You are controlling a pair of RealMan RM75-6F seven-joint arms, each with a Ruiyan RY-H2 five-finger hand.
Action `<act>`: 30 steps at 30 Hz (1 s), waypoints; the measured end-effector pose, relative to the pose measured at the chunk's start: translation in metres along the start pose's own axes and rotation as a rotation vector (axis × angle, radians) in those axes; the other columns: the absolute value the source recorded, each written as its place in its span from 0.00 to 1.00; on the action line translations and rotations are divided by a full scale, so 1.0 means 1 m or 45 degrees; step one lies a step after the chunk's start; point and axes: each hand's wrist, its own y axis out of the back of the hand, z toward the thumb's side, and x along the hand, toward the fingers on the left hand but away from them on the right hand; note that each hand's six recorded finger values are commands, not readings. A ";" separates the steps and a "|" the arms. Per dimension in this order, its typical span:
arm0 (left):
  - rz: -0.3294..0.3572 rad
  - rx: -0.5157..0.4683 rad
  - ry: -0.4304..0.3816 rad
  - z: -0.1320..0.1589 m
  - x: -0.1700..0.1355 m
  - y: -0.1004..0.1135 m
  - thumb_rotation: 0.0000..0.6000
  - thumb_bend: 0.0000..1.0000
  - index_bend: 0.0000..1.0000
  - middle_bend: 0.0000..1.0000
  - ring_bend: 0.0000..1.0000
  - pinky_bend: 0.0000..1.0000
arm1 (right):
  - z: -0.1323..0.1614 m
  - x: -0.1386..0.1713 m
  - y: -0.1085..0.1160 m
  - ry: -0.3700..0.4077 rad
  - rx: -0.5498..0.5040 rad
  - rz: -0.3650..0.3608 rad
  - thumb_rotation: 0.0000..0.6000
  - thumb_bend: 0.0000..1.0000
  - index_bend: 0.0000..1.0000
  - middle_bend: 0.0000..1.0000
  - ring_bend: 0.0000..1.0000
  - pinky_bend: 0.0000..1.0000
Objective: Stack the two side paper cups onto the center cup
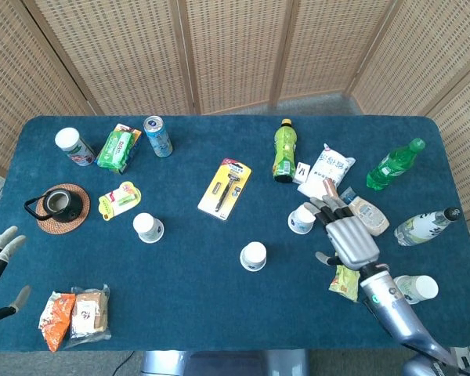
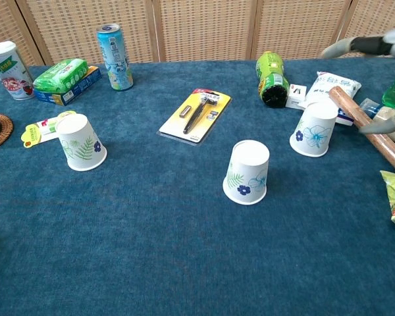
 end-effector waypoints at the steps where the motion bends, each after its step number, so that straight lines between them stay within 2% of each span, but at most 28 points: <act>1: -0.001 -0.001 0.003 -0.001 0.000 0.000 1.00 0.43 0.00 0.00 0.00 0.00 | 0.002 -0.004 -0.003 0.003 0.004 0.011 1.00 0.23 0.09 0.00 0.00 0.12; 6: -0.008 -0.004 0.016 -0.004 0.003 -0.001 1.00 0.43 0.00 0.00 0.00 0.00 | 0.009 -0.027 -0.019 0.023 0.035 0.072 1.00 0.23 0.09 0.00 0.00 0.12; 15: -0.016 -0.004 0.045 -0.009 0.007 -0.002 1.00 0.43 0.00 0.00 0.00 0.00 | 0.010 -0.063 -0.037 0.023 0.078 0.125 1.00 0.25 0.10 0.01 0.00 0.13; 24: -0.035 0.004 0.074 -0.014 0.012 -0.007 1.00 0.43 0.00 0.00 0.00 0.00 | -0.006 -0.072 -0.055 -0.008 0.035 0.171 1.00 0.28 0.12 0.05 0.05 0.22; 30: -0.049 0.008 0.081 -0.014 0.015 -0.010 1.00 0.43 0.00 0.00 0.00 0.00 | -0.014 -0.074 -0.063 -0.016 -0.010 0.175 1.00 0.34 0.16 0.13 0.15 0.30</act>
